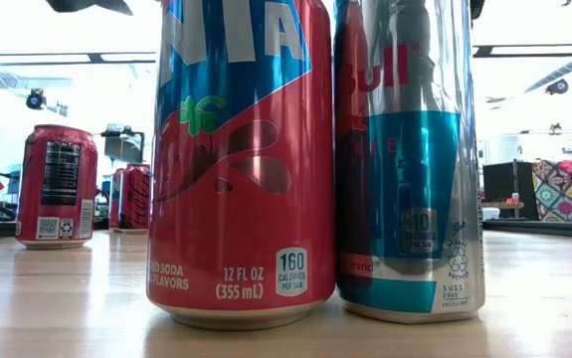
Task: Place canned beverage on shelf
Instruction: Put the top red soda can aligned with the other red soda can on the shelf
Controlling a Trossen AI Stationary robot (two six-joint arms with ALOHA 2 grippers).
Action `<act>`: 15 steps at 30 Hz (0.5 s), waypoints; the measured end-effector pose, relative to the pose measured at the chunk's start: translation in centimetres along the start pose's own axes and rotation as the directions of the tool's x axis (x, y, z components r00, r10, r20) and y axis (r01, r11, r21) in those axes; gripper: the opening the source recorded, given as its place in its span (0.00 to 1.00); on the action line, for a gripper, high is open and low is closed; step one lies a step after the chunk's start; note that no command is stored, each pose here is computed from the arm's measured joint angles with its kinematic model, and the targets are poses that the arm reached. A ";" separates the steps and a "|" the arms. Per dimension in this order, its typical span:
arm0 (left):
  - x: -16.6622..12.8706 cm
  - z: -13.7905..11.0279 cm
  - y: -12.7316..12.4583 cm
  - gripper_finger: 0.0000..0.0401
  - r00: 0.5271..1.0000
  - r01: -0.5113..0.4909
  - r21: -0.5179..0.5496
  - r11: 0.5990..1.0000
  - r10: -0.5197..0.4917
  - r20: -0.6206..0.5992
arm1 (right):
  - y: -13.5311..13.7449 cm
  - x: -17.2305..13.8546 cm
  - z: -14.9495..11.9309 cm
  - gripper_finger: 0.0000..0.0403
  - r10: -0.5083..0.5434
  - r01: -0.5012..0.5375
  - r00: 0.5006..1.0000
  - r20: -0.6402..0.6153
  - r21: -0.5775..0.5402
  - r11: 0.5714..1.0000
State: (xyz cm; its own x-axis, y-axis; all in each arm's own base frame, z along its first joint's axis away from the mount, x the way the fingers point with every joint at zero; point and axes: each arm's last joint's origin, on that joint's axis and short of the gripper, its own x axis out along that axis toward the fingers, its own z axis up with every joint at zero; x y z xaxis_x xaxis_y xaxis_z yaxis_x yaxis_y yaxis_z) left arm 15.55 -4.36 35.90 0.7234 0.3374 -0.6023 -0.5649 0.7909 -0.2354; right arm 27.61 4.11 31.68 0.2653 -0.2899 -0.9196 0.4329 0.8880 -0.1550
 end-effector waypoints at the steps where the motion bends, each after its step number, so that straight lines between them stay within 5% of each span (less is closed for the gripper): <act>1: 0.3 -0.5 0.6 0.42 0.999 -0.036 -0.016 0.999 0.036 0.035 | -0.4 -0.1 0.2 0.81 -0.022 0.021 0.999 0.025 0.031 0.999; 6: 1.6 -2.1 5.1 0.45 0.962 -0.226 -0.208 0.952 0.252 0.105 | -1.6 -1.2 0.7 0.81 -0.001 -0.021 0.994 0.110 0.198 0.980; 13: 2.0 -2.4 9.8 0.59 0.898 -0.343 -0.427 0.837 0.426 0.114 | -3.0 -4.5 0.0 0.81 0.096 -0.154 0.962 0.257 0.217 0.964; 15: 2.7 -1.9 10.3 0.62 0.901 -0.327 -0.436 0.838 0.415 0.122 | -4.1 -5.5 -0.1 0.81 0.106 -0.185 0.947 0.304 0.242 0.953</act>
State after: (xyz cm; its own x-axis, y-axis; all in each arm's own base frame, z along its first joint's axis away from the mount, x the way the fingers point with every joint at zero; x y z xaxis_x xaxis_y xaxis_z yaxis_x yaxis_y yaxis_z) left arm 10.95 3.71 30.43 0.4660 0.6949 -0.5477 -0.8834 0.3301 -0.3327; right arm 24.28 2.15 37.31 0.5592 -0.2885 -0.7773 0.5716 0.8132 0.1094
